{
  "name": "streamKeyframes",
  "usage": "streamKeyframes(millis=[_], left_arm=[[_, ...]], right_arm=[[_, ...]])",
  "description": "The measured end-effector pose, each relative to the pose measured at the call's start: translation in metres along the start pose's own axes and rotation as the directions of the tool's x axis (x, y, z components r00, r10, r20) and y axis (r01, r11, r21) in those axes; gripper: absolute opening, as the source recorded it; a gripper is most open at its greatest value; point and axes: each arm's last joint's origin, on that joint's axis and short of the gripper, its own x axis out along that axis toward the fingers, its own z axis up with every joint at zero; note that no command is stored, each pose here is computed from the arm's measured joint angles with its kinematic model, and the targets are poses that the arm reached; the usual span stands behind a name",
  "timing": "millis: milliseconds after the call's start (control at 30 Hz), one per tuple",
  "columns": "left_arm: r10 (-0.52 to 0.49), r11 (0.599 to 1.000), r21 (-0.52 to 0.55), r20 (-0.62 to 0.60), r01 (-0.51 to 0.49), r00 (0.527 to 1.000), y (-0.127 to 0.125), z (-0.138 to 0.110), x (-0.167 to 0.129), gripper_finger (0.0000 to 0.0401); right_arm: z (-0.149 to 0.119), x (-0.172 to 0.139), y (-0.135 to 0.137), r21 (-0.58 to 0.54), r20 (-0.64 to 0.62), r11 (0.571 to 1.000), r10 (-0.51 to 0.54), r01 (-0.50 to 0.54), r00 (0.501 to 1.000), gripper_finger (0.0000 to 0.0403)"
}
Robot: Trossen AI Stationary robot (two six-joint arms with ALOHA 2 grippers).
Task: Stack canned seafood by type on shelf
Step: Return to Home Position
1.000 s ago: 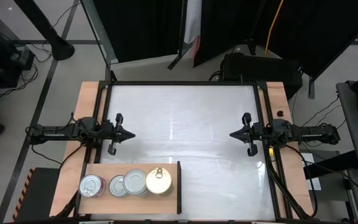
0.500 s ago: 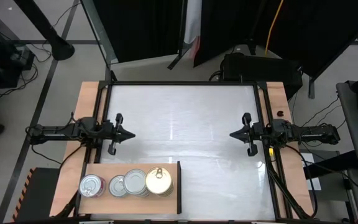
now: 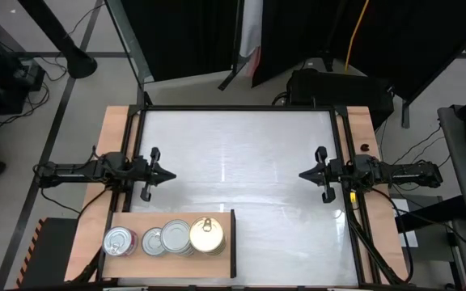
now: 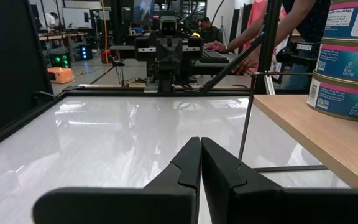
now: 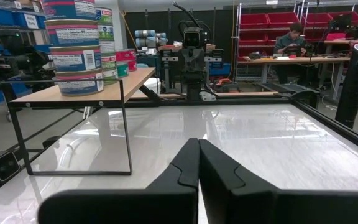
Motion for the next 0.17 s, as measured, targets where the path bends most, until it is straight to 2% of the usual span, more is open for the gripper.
streamKeyframes(millis=[167], left_arm=[[0.000, 1.000, 0.000, 0.000, 0.000, 1.000, 0.0000, 0.0000, 0.0000, 0.0016]], right_arm=[[0.0000, 0.0000, 0.0000, 0.000, 0.000, 1.000, 0.000, 0.000, 1.000, 0.0000]])
